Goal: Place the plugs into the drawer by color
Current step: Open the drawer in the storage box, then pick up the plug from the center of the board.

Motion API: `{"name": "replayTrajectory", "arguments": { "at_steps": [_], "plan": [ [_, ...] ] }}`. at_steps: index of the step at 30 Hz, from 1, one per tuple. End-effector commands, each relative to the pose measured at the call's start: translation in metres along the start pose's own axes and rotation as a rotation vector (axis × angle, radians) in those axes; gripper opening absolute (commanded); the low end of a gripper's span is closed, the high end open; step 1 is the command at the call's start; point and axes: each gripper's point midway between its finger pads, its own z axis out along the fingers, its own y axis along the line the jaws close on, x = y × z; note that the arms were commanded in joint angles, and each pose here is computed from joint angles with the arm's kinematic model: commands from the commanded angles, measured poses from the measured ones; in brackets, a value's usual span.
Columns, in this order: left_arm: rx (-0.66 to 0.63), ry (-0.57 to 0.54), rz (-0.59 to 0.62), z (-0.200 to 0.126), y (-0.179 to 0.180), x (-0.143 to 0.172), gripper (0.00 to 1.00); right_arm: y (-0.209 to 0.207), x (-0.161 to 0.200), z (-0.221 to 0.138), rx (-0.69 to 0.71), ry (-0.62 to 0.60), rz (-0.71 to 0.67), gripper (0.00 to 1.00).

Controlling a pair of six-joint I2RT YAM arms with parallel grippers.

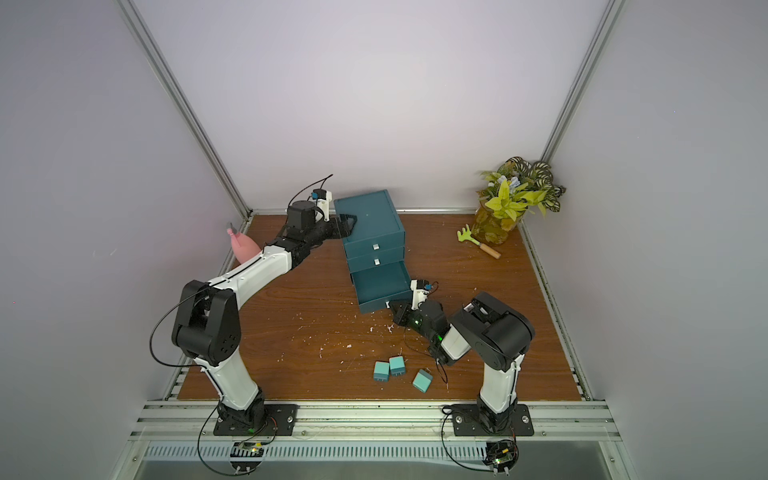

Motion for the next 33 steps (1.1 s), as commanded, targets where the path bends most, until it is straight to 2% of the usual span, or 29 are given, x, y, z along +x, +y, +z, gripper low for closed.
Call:
{"name": "replayTrajectory", "arguments": {
  "at_steps": [1, 2, 4, 6, 10, 13, 25, 33],
  "plan": [
    [-0.067, 0.125, -0.026, 0.006, 0.026, 0.043, 0.82, 0.01, -0.001, -0.001, -0.02, 0.007, -0.048, 0.0],
    [-0.066, 0.125, -0.026, 0.006, 0.026, 0.043, 0.82, 0.012, -0.002, -0.002, -0.022, 0.011, -0.056, 0.03],
    [-0.066, 0.124, -0.025, 0.005, 0.026, 0.043, 0.82, 0.017, -0.004, -0.004, -0.016, 0.023, -0.077, 0.21],
    [-0.065, 0.123, -0.026, 0.005, 0.025, 0.042, 0.82, 0.02, -0.006, -0.01, 0.003, 0.032, -0.1, 0.33],
    [-0.059, 0.121, -0.028, 0.005, 0.024, 0.041, 0.82, 0.021, -0.009, -0.026, 0.083, 0.067, -0.177, 0.44],
    [-0.051, 0.118, -0.032, 0.004, 0.021, 0.04, 0.82, 0.016, -0.005, -0.04, 0.164, 0.109, -0.237, 0.47],
    [-0.049, 0.113, -0.01, 0.002, 0.012, 0.039, 0.82, 0.014, 0.045, -0.086, 0.426, 0.297, -0.464, 0.47],
    [-0.044, 0.119, -0.007, 0.002, 0.009, 0.041, 0.82, 0.009, 0.071, -0.104, 0.494, 0.388, -0.485, 0.57]
  ]
}}
